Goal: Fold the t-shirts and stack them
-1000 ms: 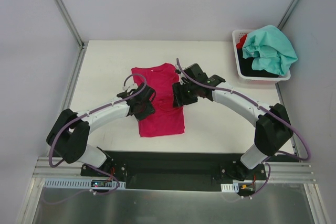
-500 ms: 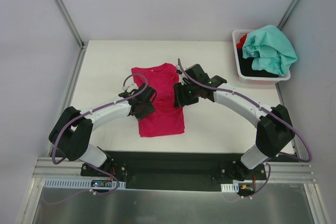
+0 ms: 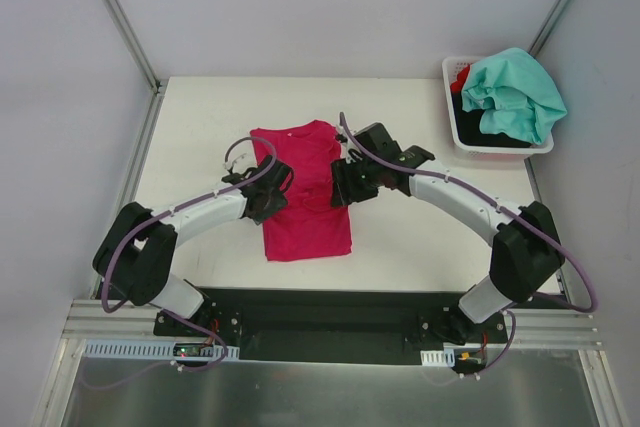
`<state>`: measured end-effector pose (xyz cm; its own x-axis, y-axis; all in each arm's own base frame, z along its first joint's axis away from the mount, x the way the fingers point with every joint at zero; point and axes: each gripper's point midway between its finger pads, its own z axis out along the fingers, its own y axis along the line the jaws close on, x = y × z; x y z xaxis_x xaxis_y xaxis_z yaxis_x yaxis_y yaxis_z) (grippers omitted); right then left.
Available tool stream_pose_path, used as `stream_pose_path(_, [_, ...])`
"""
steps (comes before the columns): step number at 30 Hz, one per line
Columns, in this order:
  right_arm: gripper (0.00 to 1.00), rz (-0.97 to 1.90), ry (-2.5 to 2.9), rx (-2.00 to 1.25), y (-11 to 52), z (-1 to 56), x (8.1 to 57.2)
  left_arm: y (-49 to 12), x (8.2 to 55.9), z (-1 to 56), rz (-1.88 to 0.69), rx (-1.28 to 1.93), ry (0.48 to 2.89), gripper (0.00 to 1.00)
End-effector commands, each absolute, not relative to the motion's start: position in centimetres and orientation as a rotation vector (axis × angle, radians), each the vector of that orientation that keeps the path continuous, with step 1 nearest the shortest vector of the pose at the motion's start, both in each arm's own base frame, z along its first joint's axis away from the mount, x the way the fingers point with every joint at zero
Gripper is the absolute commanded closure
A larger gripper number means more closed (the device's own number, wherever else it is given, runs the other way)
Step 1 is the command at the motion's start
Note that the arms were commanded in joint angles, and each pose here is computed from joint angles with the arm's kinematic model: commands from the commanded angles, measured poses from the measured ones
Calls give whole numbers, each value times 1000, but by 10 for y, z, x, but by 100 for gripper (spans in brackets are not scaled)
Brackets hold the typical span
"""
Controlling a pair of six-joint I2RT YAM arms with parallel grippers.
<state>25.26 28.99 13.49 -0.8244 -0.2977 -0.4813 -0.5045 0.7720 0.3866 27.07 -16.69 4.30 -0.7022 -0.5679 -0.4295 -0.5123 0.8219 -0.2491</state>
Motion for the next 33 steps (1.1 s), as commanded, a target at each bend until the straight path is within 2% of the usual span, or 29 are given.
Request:
stream_pose_path(1, [47,782,2497,-636,291,152,249,-141,290,63,-101,-864,2366,54])
stream_pose_path(13, [47,804,2504,-646,295,147,248,-136,307,53,-117,-926,2334,54])
stream_pose_path(26, [48,794,2517,-670,292,141,244,-121,386,64,-94,-913,2307,54])
stream_pose_path(33, [47,830,2518,-643,299,134,243,-116,375,71,-136,-898,2323,54])
